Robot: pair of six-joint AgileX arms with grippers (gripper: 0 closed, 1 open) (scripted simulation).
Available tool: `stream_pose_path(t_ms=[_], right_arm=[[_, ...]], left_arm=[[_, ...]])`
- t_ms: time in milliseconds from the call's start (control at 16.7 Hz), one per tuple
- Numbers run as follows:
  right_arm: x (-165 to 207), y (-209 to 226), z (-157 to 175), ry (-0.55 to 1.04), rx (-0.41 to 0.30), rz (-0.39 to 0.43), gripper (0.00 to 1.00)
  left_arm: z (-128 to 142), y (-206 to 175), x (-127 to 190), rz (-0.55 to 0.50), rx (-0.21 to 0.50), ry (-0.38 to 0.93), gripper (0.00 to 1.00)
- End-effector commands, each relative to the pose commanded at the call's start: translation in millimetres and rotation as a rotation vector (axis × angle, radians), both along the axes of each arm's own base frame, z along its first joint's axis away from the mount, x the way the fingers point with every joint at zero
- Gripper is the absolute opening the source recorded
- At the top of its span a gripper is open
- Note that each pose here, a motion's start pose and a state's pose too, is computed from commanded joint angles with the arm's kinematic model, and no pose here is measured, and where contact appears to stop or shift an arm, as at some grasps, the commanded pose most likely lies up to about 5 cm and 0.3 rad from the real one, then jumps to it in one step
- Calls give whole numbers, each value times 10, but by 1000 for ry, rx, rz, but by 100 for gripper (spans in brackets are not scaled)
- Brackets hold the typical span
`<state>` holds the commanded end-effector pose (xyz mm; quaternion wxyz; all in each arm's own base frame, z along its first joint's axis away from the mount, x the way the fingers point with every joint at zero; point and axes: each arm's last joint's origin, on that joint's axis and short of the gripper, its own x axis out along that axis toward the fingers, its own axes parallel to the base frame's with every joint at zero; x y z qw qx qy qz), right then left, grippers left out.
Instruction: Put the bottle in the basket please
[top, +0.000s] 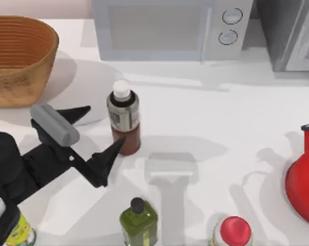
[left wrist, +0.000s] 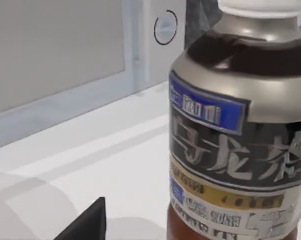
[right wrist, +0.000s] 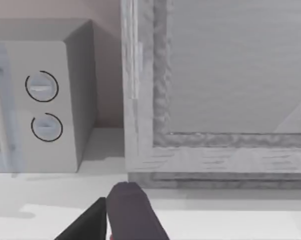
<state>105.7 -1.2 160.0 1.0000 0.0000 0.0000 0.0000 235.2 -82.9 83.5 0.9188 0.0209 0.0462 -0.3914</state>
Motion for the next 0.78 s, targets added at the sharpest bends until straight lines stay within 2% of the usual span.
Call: stream_pose_path(t_ms=[360, 780], right_arm=[[0, 0, 0, 0, 0, 0, 100], [0, 0, 0, 0, 0, 0, 100]], left_arm=[[42, -31, 38, 3, -2, -2, 100], [55, -399, 404, -1, -3, -4, 100]])
